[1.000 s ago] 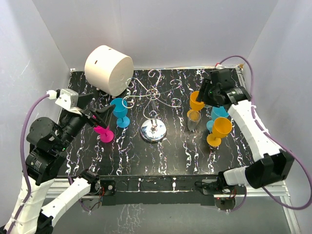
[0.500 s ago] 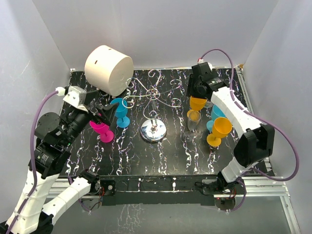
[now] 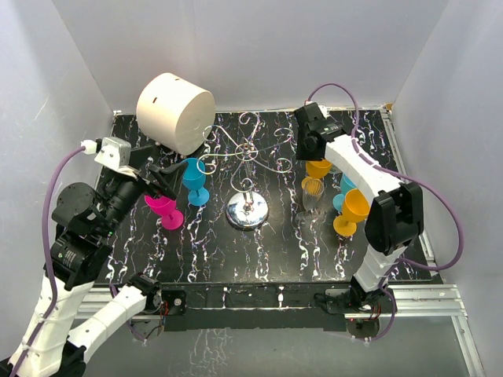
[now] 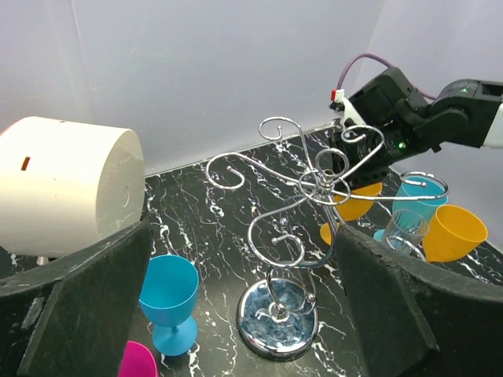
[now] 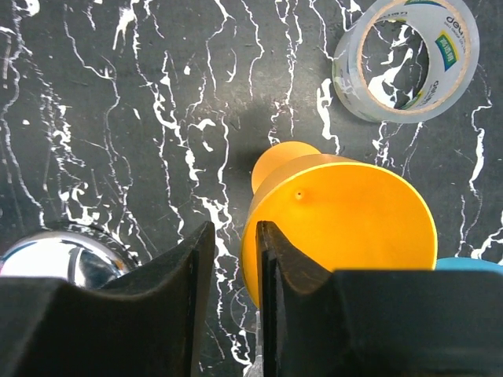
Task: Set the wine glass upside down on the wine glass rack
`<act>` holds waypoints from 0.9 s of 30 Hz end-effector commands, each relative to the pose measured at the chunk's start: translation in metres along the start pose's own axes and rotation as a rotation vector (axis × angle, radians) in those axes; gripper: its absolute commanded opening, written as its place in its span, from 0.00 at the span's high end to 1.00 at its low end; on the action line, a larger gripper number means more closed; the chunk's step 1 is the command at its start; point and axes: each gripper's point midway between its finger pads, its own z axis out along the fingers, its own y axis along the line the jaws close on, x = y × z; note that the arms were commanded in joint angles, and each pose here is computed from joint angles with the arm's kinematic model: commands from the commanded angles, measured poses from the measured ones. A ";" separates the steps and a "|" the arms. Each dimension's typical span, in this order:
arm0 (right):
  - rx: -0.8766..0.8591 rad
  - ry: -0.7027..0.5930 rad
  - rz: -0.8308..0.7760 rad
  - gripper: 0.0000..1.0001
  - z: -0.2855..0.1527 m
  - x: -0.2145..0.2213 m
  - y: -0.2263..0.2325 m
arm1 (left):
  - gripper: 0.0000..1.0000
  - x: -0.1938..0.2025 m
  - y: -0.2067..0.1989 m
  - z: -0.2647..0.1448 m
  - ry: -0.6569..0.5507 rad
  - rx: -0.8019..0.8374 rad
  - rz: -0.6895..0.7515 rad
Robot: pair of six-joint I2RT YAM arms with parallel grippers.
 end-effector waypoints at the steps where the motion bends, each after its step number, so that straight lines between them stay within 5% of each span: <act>1: 0.067 -0.071 -0.019 0.77 -0.003 -0.019 0.002 | 0.01 -0.013 0.003 0.000 -0.009 -0.037 -0.044; 8: 0.132 -0.120 -0.027 0.98 -0.010 -0.029 -0.001 | 0.01 -0.006 0.001 0.000 0.022 -0.026 -0.065; 12: 0.131 -0.174 -0.019 1.00 -0.025 -0.042 0.000 | 0.01 -0.012 0.010 -0.004 -0.020 -0.074 -0.059; 19: 0.029 -0.400 0.120 1.00 -0.110 -0.086 0.001 | 0.01 -0.030 0.001 -0.011 -0.052 -0.035 -0.078; 27: -0.168 -0.742 0.341 1.00 -0.222 -0.116 -0.020 | 0.01 -0.062 -0.050 -0.013 -0.141 0.237 -0.172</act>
